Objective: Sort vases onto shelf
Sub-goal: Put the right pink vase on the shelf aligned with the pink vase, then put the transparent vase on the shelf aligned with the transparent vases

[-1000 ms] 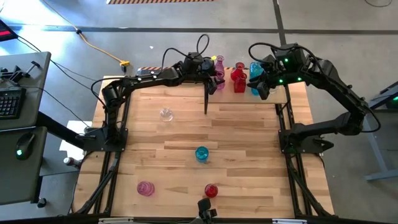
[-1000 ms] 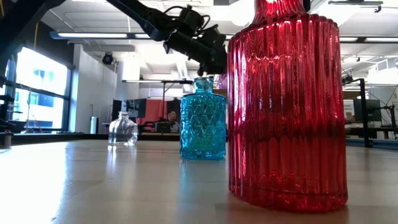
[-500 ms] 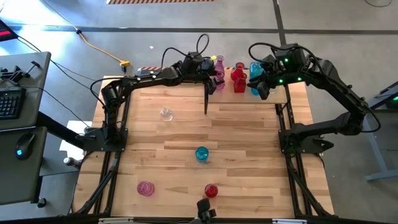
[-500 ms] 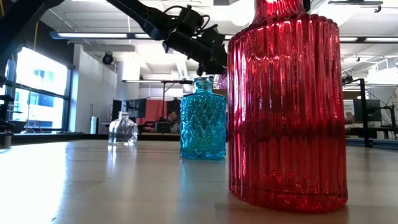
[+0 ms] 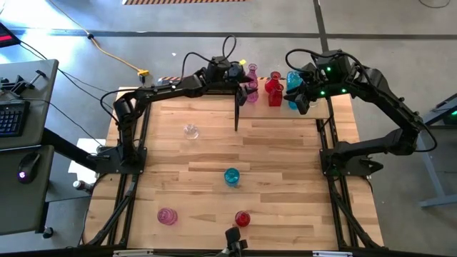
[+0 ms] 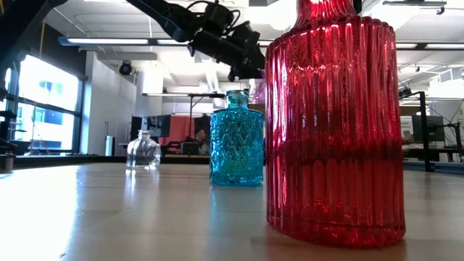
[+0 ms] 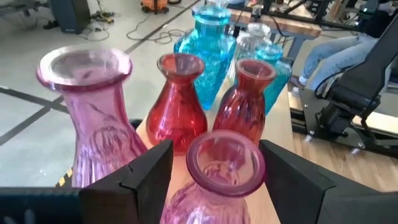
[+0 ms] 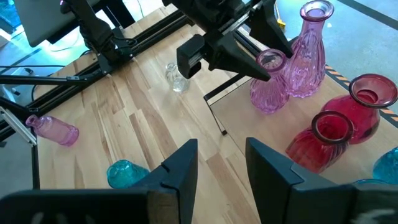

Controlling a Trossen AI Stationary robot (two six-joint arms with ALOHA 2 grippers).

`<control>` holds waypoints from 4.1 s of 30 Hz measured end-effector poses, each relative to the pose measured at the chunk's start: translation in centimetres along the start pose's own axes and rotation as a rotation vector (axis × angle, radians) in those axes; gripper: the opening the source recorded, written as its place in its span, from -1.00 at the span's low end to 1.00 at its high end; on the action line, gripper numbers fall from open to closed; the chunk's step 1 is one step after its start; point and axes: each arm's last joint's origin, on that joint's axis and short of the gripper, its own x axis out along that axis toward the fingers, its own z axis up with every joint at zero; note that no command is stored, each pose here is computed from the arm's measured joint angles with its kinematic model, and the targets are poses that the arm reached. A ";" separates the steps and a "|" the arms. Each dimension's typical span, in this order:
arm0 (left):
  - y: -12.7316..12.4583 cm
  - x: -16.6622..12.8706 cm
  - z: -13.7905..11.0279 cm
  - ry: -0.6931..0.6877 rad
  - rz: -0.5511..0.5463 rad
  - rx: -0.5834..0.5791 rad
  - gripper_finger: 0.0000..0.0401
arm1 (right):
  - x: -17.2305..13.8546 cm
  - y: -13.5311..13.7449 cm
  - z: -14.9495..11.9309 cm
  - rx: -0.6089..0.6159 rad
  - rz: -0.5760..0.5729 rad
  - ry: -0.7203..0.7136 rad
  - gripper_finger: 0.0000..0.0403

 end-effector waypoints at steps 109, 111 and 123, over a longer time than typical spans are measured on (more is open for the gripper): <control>-13.4 -18.6 -0.4 0.882 0.393 -0.155 0.12 | 0.0 0.0 0.0 0.000 0.000 0.001 -0.43; -12.4 -18.2 -0.5 0.900 0.403 -0.170 0.12 | 0.0 0.0 0.0 0.000 0.000 0.001 -0.43; -8.4 -14.8 -2.3 1.023 0.454 -0.241 0.12 | 0.0 0.0 0.0 0.000 0.000 0.001 -0.43</control>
